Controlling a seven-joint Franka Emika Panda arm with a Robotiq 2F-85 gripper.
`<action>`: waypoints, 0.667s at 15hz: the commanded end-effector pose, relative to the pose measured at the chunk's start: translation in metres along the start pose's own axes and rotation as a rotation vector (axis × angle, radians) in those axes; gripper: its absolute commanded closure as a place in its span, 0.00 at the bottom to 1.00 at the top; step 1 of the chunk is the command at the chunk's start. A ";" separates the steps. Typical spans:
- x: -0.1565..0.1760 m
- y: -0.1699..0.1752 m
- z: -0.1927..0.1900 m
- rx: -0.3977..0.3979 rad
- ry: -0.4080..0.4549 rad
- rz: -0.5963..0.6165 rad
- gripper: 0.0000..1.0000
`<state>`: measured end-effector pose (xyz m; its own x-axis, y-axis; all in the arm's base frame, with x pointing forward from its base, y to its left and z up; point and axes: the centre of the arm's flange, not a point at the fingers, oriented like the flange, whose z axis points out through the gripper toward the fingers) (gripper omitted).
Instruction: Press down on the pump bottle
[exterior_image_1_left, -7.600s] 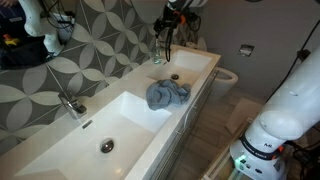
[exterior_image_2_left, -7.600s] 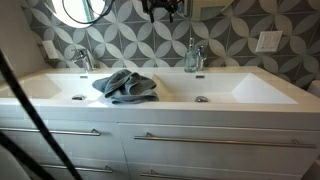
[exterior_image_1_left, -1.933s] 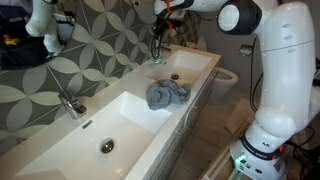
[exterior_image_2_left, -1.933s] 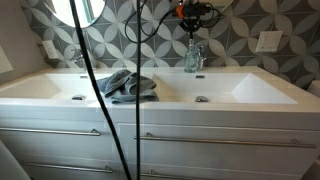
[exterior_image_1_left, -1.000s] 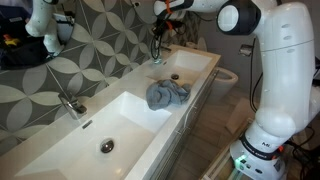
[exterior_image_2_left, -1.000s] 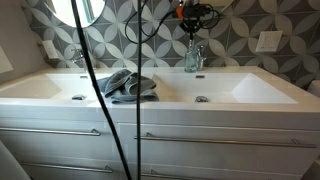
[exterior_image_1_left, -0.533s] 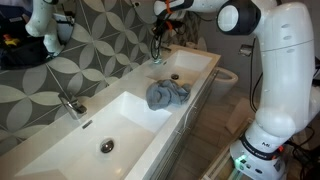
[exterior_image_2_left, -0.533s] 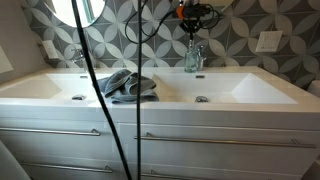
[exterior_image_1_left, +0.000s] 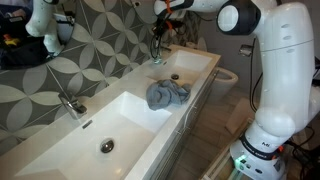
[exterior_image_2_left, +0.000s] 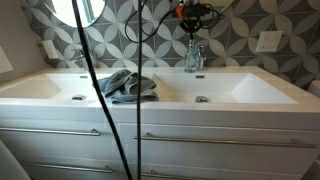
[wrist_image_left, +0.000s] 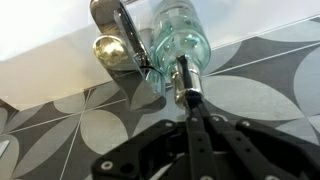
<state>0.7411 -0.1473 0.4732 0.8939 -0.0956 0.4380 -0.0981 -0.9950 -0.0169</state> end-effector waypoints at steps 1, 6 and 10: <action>-0.011 0.007 0.016 0.021 -0.071 0.038 0.98; -0.006 0.014 -0.007 0.037 -0.034 0.054 0.98; -0.005 0.013 -0.025 0.046 -0.006 0.051 0.98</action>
<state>0.7355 -0.1577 0.4846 0.8902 -0.1334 0.4356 -0.1230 -0.9910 -0.0522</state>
